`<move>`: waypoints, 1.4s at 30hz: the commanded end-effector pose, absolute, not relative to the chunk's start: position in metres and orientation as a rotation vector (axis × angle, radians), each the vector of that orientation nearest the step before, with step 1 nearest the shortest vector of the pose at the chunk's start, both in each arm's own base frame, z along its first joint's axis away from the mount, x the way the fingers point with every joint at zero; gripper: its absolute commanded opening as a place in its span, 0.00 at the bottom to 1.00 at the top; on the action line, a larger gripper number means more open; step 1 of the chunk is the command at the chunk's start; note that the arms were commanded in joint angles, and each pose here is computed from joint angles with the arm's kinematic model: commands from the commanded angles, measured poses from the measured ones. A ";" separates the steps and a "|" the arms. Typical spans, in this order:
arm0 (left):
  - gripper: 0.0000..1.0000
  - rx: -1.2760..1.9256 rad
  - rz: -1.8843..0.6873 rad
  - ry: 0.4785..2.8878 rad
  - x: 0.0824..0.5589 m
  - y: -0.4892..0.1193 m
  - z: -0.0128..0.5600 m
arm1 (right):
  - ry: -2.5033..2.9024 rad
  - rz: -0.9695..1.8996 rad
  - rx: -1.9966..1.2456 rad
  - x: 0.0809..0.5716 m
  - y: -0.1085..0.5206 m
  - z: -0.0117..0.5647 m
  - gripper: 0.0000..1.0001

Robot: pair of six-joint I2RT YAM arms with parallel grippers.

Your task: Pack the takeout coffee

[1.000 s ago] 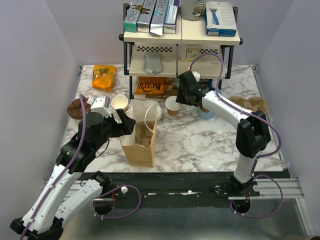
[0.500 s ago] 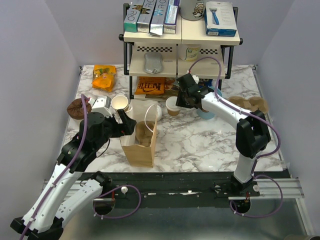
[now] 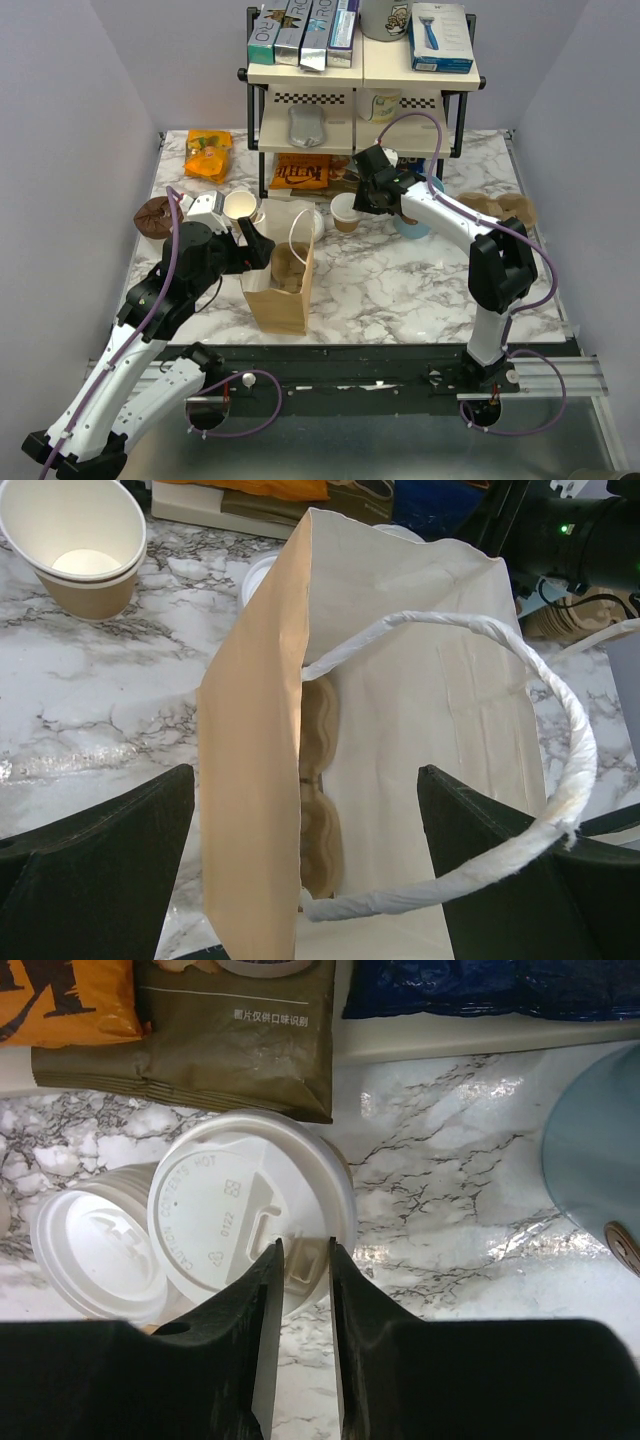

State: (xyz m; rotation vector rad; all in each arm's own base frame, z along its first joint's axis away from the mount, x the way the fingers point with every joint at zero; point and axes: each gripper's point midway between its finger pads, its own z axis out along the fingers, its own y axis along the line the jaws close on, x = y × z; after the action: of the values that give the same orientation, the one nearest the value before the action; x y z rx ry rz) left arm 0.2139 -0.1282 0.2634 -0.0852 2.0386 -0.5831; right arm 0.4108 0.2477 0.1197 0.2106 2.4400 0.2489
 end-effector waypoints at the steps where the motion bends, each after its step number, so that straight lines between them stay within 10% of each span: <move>1: 0.99 -0.081 -0.596 2.035 0.215 -0.131 0.263 | 2.483 0.161 0.231 0.410 0.235 0.103 0.27; 11: 0.99 -0.082 -0.592 2.039 0.214 -0.130 0.262 | 2.521 0.084 0.190 0.412 0.226 0.093 0.17; 14: 0.99 -0.085 -0.595 2.036 0.215 -0.131 0.263 | 2.523 0.055 0.162 0.417 0.225 0.094 0.01; 42: 0.99 -0.082 -0.595 2.035 0.215 -0.130 0.264 | 2.327 0.181 -0.039 0.408 0.222 0.133 0.01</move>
State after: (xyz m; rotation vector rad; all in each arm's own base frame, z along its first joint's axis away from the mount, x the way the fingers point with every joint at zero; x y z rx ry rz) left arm 0.2146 -0.1286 0.2621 -0.0853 2.0441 -0.5801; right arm 0.4137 0.2279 0.1250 -0.0186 2.3514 0.1676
